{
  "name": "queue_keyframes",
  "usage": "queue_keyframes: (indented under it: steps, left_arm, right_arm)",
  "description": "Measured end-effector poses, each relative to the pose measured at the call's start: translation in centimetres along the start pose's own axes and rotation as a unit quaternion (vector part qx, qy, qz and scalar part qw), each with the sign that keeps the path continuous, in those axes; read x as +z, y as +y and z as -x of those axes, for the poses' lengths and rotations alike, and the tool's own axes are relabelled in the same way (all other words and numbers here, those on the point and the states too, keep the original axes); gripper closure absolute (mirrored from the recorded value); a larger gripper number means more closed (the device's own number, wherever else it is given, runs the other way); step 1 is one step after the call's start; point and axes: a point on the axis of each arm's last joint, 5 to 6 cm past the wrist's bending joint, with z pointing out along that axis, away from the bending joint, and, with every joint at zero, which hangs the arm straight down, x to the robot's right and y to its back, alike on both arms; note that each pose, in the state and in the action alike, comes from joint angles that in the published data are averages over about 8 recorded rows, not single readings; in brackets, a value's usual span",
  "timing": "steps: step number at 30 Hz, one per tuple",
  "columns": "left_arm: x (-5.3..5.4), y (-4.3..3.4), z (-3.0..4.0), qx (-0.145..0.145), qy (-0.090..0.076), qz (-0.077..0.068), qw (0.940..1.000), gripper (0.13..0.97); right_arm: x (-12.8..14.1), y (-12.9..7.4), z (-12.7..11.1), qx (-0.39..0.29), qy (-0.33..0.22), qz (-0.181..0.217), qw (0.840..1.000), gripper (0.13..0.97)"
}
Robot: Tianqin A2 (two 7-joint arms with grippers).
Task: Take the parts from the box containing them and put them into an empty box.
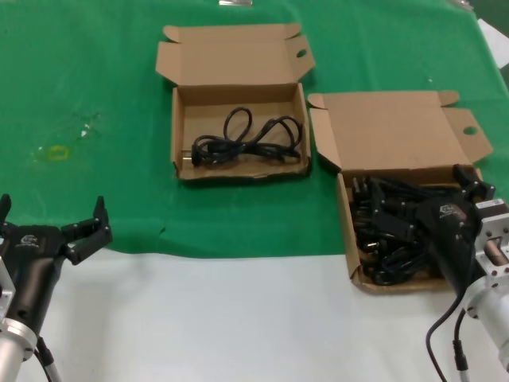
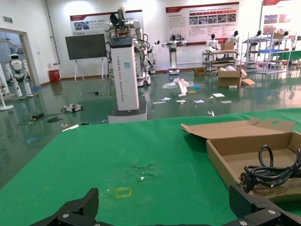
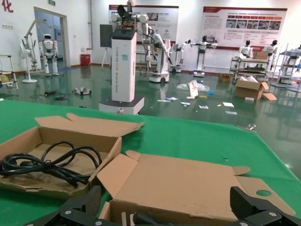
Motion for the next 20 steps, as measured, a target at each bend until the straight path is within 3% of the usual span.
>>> queue_keyframes:
  steps: [20]
  left_arm:
    - [0.0, 0.0, 0.0, 0.0, 0.0, 0.0, 1.0, 0.132]
  right_arm:
    - [0.0, 0.0, 0.0, 0.0, 0.0, 0.0, 1.0, 0.13]
